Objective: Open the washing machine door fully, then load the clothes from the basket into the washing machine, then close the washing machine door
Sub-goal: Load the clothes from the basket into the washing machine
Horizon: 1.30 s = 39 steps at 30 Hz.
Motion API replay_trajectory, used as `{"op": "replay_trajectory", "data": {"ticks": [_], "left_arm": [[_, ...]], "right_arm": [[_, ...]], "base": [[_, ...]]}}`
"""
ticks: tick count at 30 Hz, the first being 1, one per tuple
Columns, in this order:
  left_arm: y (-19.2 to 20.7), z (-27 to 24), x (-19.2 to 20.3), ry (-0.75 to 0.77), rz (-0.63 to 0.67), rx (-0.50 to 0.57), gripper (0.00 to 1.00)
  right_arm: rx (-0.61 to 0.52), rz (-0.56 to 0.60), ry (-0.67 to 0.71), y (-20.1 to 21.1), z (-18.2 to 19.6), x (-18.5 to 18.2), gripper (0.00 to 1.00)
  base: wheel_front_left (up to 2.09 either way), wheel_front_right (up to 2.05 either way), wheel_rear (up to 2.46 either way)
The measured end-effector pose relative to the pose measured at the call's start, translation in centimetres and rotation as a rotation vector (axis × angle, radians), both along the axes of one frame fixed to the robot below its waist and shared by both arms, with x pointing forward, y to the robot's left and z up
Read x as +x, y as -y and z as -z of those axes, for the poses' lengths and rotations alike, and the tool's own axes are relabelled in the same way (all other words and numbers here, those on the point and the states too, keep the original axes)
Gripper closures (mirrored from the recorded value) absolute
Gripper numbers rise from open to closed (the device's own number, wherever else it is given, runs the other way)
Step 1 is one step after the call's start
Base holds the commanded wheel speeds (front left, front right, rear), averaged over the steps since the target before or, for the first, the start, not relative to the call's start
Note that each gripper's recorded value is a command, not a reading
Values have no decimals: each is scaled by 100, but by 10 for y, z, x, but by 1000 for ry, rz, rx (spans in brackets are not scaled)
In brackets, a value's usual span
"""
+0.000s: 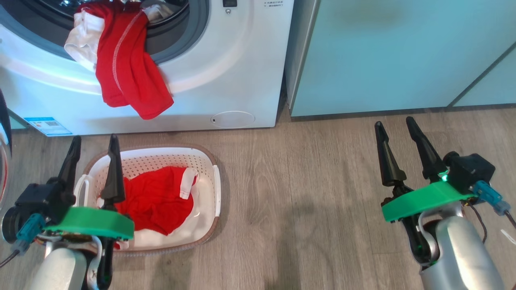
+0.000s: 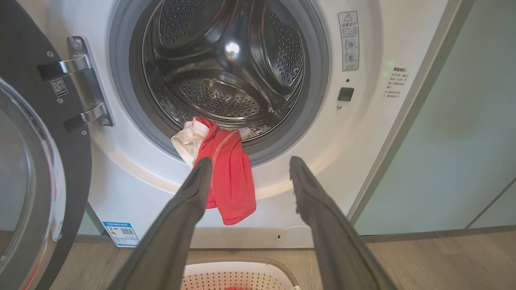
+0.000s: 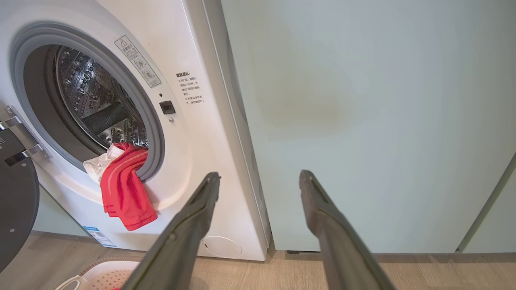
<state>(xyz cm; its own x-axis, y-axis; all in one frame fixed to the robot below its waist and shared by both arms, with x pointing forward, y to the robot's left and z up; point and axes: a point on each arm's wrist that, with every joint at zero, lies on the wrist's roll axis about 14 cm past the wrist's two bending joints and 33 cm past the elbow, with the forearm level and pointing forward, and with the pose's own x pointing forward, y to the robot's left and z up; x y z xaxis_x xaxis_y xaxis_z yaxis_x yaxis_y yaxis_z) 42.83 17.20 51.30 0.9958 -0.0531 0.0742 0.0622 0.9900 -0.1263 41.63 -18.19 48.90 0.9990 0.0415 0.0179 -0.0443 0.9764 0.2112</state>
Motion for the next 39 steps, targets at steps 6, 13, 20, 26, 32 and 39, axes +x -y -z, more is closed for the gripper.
{"op": "replay_trajectory", "data": {"ticks": [6, 13, 20, 26, 32, 39], "left_arm": [[3, 1, -1, -8, 8, 0, 0], [4, 2, -1, -9, 12, 0, 0], [6, 4, 0, -17, 17, -1, 0], [7, 10, 1, -38, 20, 0, 0], [7, 21, 10, -73, 16, -5, 0], [15, 48, 64, -158, 64, -54, 0]], "right_arm": [[-1, -3, 3, -1, -2, 1, 0], [-1, -3, 5, 0, -3, 0, 0], [-1, -1, 4, 0, -2, 1, 0], [-1, -2, -5, 0, 1, 2, 0], [-1, -6, -23, -2, 9, 6, 0], [4, -26, -45, -8, 23, 24, 0]], "base": [[0, 0, 0], [0, 0, 0], [0, 0, 0], [0, 0, 0], [0, 0, 0], [0, 0, 0]]}}
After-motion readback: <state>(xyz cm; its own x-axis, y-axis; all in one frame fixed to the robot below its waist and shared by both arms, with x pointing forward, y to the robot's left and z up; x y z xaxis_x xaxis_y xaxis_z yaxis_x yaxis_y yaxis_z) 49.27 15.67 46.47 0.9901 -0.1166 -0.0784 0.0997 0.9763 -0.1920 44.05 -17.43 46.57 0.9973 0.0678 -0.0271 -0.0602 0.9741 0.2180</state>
